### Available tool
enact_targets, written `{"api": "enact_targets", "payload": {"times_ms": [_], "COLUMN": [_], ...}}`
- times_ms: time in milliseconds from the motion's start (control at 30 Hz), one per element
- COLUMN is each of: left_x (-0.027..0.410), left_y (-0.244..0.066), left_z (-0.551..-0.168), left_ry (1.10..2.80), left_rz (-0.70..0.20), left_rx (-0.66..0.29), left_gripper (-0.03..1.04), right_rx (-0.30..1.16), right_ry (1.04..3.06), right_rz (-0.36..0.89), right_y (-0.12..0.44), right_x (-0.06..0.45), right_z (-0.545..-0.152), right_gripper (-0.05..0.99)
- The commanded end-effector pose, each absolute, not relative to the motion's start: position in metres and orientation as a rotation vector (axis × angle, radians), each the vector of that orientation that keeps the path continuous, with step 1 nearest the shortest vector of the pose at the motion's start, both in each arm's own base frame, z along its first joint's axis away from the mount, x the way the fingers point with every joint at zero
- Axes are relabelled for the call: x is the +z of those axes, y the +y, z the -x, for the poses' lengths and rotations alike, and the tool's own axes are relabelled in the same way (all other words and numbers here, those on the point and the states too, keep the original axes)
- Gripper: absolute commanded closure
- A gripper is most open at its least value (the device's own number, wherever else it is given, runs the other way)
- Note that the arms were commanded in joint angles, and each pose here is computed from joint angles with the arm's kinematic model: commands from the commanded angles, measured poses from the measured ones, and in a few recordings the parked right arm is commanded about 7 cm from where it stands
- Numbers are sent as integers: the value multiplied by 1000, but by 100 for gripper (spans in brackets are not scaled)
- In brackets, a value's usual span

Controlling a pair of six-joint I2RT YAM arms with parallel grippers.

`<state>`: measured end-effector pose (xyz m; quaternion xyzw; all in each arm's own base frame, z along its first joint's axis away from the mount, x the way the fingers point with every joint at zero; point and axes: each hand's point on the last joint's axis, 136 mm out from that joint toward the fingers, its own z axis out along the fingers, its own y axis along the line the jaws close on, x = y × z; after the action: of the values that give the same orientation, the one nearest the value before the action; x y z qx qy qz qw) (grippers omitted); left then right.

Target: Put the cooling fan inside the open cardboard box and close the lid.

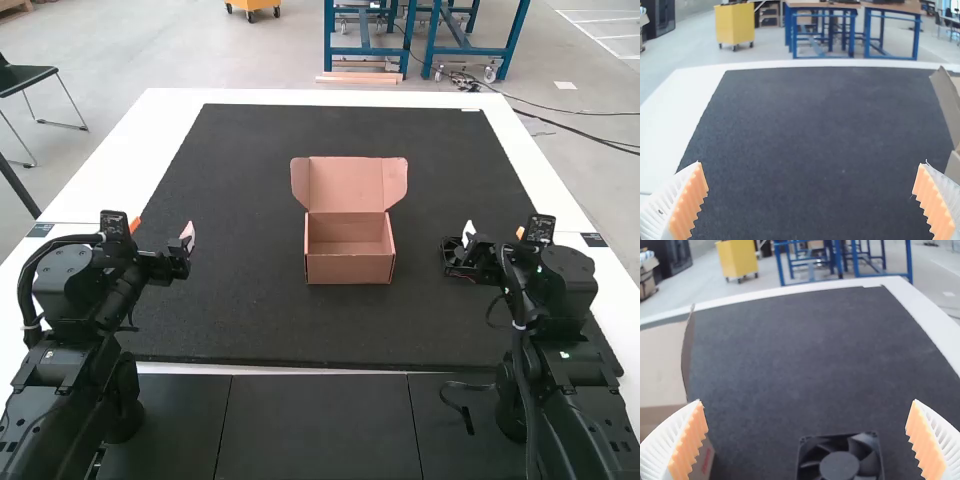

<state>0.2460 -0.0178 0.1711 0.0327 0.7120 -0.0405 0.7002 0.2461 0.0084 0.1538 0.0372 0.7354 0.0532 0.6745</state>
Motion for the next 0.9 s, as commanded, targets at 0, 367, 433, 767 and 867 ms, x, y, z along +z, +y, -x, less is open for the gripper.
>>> {"api": "enact_targets", "payload": {"times_ms": [0,367,433,767,867], "left_x": [182,209,216,245,249], "left_y": [-15,-4,-3,-2,-4], "left_z": [-246,-244,-244,-287,-310], "left_ry": [1535,1430,1422,1658,1828], "left_rz": [-57,-4,1,43,75], "left_rx": [-87,-41,-37,-68,-96], "left_gripper": [4,4,4,4,4], "right_rx": [131,150,149,100,106], "right_ry": [1624,1403,1409,1601,1641], "right_rz": [-106,-136,-137,-218,-227], "right_y": [6,1,1,-10,-9], "right_x": [160,225,234,274,291], "right_z": [-246,-242,-243,-288,-290], "right_gripper": [3,3,3,2,2]}}
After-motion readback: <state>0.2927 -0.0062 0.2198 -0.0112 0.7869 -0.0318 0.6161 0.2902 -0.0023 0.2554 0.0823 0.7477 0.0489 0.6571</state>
